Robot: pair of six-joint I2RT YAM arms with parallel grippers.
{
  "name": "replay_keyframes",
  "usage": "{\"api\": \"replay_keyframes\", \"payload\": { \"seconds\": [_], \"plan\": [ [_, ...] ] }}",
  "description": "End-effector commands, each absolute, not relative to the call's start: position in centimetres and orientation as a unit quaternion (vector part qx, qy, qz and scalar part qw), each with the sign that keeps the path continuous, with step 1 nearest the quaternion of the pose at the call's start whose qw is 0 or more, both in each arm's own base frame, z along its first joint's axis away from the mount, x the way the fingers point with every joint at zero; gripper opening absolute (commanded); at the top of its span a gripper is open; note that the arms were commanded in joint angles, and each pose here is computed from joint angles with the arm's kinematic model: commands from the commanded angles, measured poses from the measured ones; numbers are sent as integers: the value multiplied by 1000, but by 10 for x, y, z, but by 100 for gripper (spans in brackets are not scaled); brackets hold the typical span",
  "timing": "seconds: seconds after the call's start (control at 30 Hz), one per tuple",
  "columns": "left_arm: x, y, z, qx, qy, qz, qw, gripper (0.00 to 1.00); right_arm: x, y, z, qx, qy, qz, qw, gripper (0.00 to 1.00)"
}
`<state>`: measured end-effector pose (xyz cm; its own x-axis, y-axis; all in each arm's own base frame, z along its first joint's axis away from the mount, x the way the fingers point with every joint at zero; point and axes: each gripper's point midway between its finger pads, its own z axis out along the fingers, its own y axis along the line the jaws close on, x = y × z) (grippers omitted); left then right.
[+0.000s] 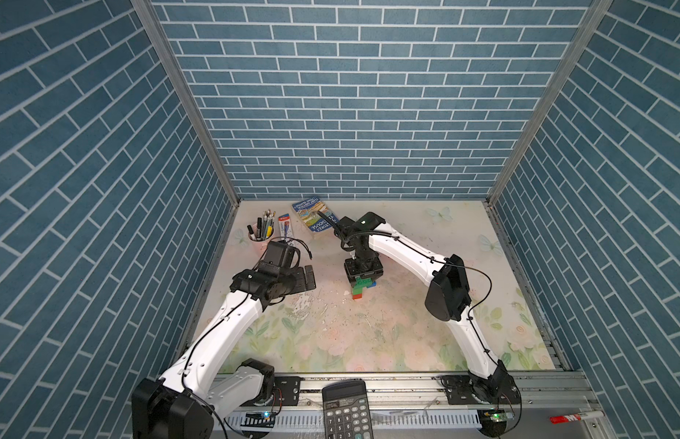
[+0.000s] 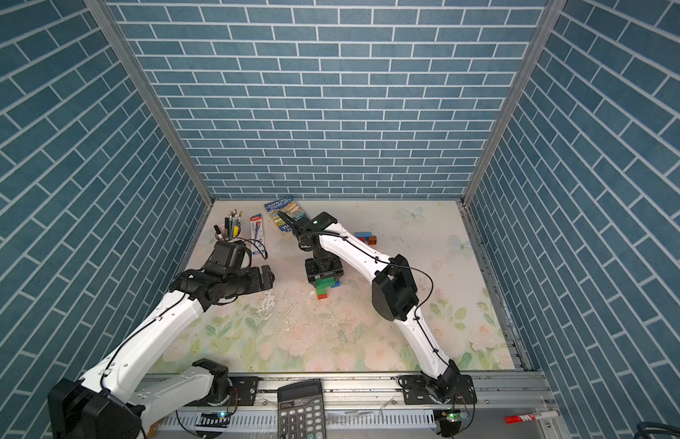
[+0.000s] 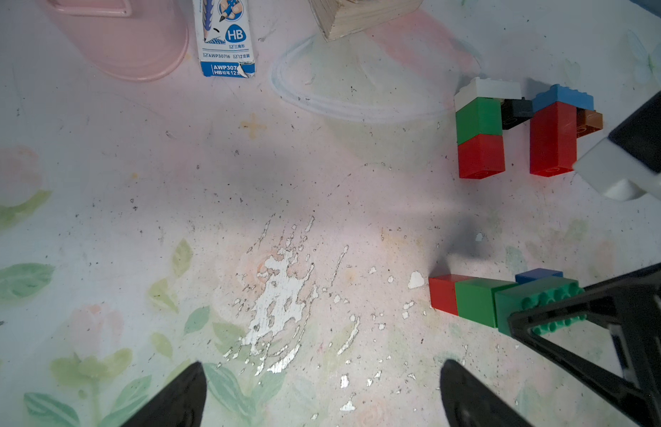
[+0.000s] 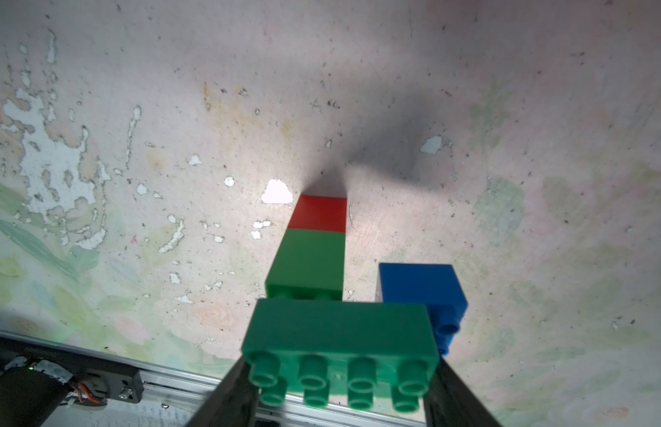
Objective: Assemble the letter r with lego
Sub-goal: Assemble the lego brick with the lego brick.
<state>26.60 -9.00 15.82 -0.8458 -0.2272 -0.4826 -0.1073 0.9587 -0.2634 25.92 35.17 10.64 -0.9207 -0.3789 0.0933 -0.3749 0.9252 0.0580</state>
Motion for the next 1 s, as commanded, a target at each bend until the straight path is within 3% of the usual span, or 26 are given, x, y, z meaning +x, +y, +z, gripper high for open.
{"api": "replay_keyframes", "payload": {
  "seconds": [0.0, 0.47, 0.97],
  "plan": [
    [274, -89, 167, -90, 950, -115, 275, 100, 255, 312, 54, 211, -965, 105, 115, 7],
    [283, -90, 166, -82, 953, -109, 270, 99, 247, 309, 29, 165, -972, 98, 133, 5],
    [295, -92, 166, -79, 953, -121, 268, 100, 271, 305, 66, 168, -973, 124, 100, 4]
  ]
}}
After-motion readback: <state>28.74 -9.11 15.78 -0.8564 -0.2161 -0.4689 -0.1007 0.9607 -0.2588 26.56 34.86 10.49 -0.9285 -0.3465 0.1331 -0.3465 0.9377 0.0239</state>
